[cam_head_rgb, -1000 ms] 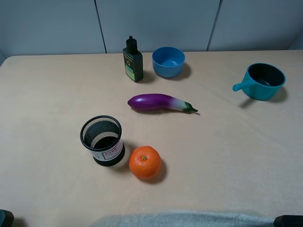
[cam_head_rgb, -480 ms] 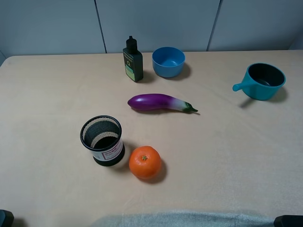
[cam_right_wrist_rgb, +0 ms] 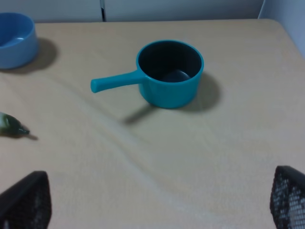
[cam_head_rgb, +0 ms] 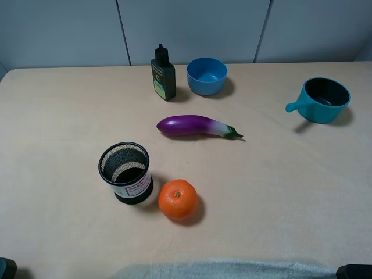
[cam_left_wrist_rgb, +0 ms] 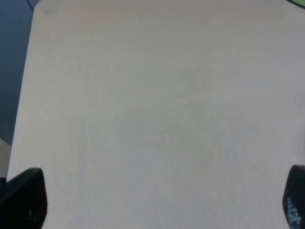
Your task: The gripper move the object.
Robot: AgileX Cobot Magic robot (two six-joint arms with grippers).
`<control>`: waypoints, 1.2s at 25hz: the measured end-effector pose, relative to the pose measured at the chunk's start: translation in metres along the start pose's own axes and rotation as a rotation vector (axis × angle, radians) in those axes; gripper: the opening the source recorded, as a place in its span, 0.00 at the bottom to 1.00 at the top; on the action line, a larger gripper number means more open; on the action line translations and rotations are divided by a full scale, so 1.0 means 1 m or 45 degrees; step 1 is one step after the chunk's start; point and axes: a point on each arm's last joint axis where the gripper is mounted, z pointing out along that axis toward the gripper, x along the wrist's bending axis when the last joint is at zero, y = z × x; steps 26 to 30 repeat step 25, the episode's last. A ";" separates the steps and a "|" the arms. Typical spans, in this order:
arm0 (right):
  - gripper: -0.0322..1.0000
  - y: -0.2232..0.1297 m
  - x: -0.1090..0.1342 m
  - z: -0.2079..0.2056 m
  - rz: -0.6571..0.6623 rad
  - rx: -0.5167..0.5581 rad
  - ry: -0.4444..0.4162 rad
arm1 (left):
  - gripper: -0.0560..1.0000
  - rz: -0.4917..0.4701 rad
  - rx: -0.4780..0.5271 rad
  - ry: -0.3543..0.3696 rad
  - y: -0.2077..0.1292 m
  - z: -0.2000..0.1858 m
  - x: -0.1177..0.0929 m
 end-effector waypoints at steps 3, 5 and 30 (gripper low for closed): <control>0.70 0.000 0.000 0.000 0.001 0.000 0.002 | 0.99 0.000 0.000 0.000 0.000 0.000 0.000; 0.70 0.000 0.000 0.000 0.001 0.000 0.002 | 0.99 0.000 0.000 0.000 0.000 0.000 0.000; 0.70 0.000 0.000 0.000 0.001 0.000 0.002 | 0.99 0.000 0.000 0.000 0.000 0.000 0.000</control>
